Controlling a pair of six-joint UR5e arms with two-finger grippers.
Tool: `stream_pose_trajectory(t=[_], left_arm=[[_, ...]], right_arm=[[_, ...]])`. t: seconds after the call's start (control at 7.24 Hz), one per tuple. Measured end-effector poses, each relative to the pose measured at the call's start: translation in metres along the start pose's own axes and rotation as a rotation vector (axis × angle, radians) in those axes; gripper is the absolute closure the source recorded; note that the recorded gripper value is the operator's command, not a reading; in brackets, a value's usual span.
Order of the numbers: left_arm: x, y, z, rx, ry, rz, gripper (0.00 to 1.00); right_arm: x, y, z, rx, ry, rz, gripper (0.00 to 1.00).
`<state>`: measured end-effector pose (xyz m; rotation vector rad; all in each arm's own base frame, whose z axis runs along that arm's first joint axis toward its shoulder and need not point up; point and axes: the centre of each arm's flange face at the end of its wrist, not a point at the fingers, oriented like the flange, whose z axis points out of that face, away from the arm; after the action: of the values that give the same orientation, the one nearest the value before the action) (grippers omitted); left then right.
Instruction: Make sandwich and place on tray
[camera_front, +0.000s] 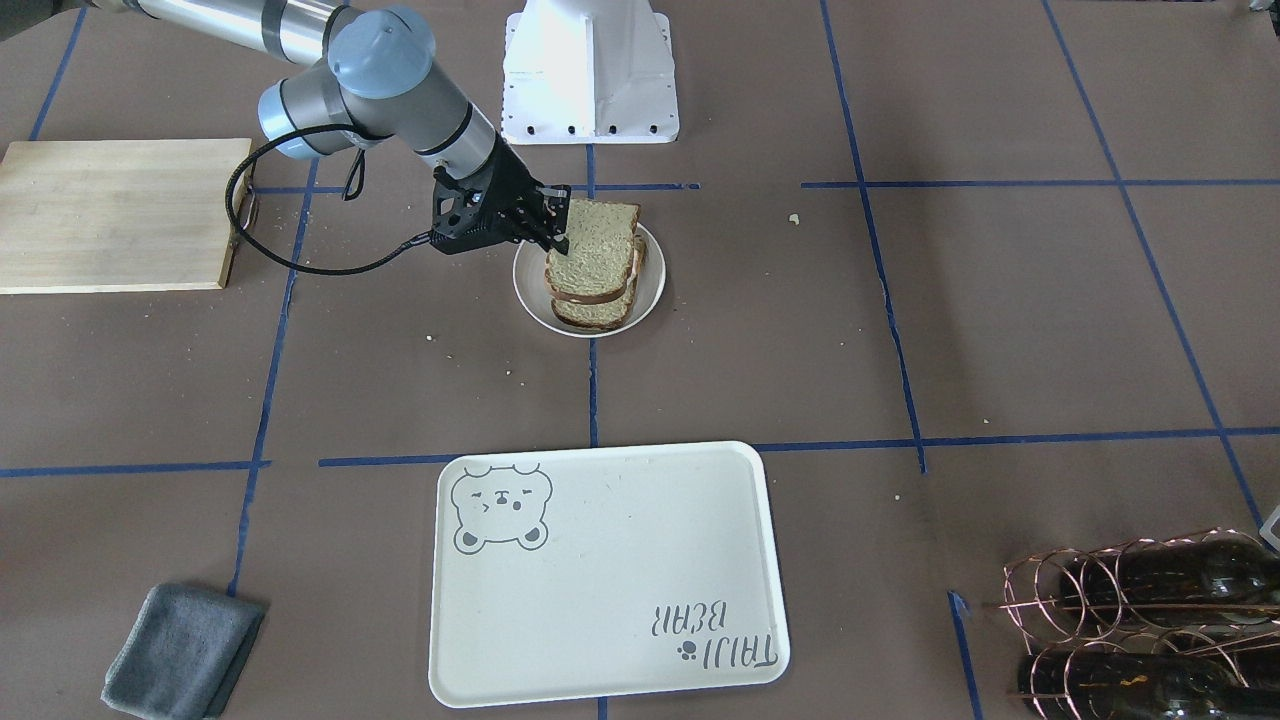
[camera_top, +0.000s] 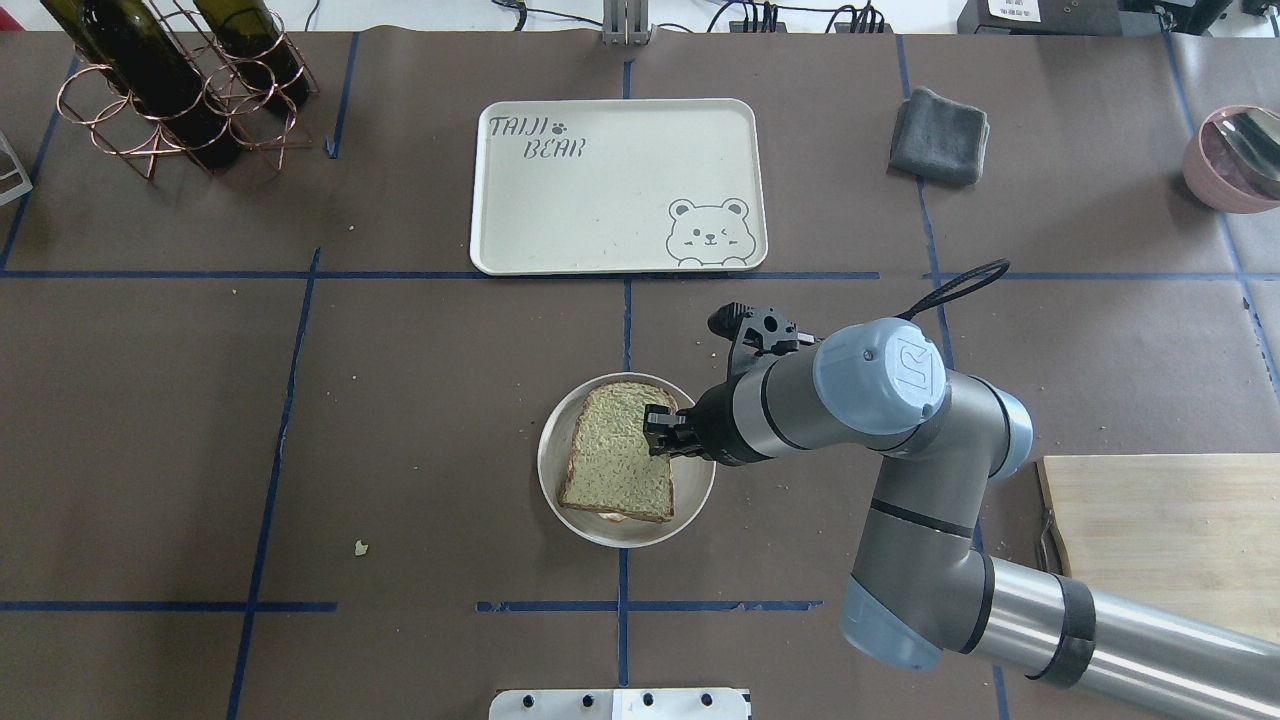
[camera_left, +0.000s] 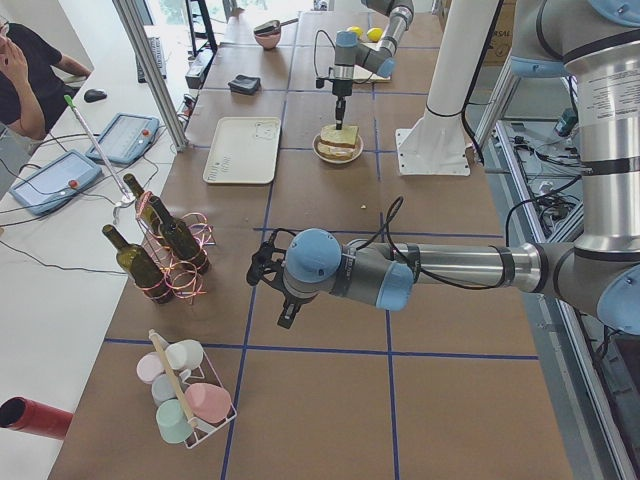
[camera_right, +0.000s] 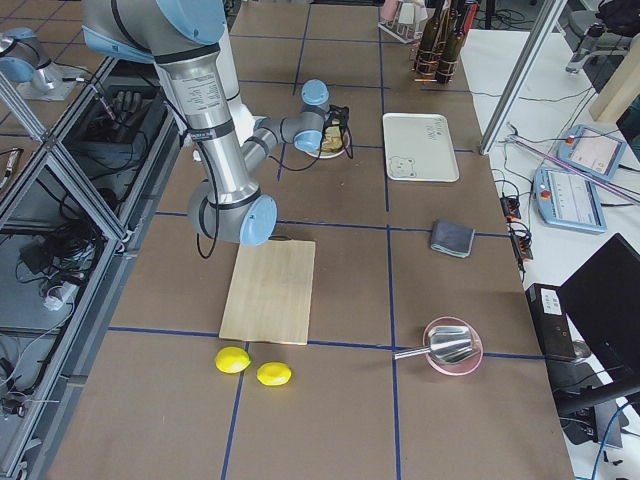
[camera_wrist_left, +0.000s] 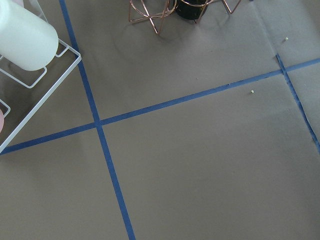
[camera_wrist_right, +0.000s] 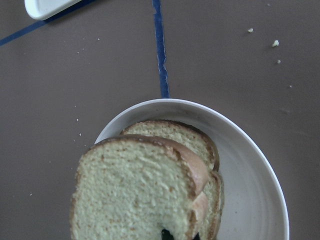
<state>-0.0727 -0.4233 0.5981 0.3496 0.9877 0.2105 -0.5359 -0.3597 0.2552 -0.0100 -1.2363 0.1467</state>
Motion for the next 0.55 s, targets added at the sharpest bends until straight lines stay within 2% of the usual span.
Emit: stream_pose_trajectory(t=[0.14,0.28,0.41,0.55], left_arm=[[0.0000,0.0000,0.0000,0.000,0.000,0.000,0.00],[0.0000,0.0000,0.0000,0.000,0.000,-0.001,0.00],[0.0000,0.0000,0.0000,0.000,0.000,-0.007,0.00],[0.0020,-0.0011,0.0015,-0.002,0.010,-0.055,0.00]], right_arm=[[0.0012,-0.0026,0.0064,0.001,0.011,0.003,0.69],[0.0018,-0.0033,0.0096,0.000,0.016,0.004,0.01],[0.0016,-0.0034,0.0111,0.000,0.018,0.007,0.00],[0.0003,-0.0032,0.0110,0.000,0.017,0.011,0.00]])
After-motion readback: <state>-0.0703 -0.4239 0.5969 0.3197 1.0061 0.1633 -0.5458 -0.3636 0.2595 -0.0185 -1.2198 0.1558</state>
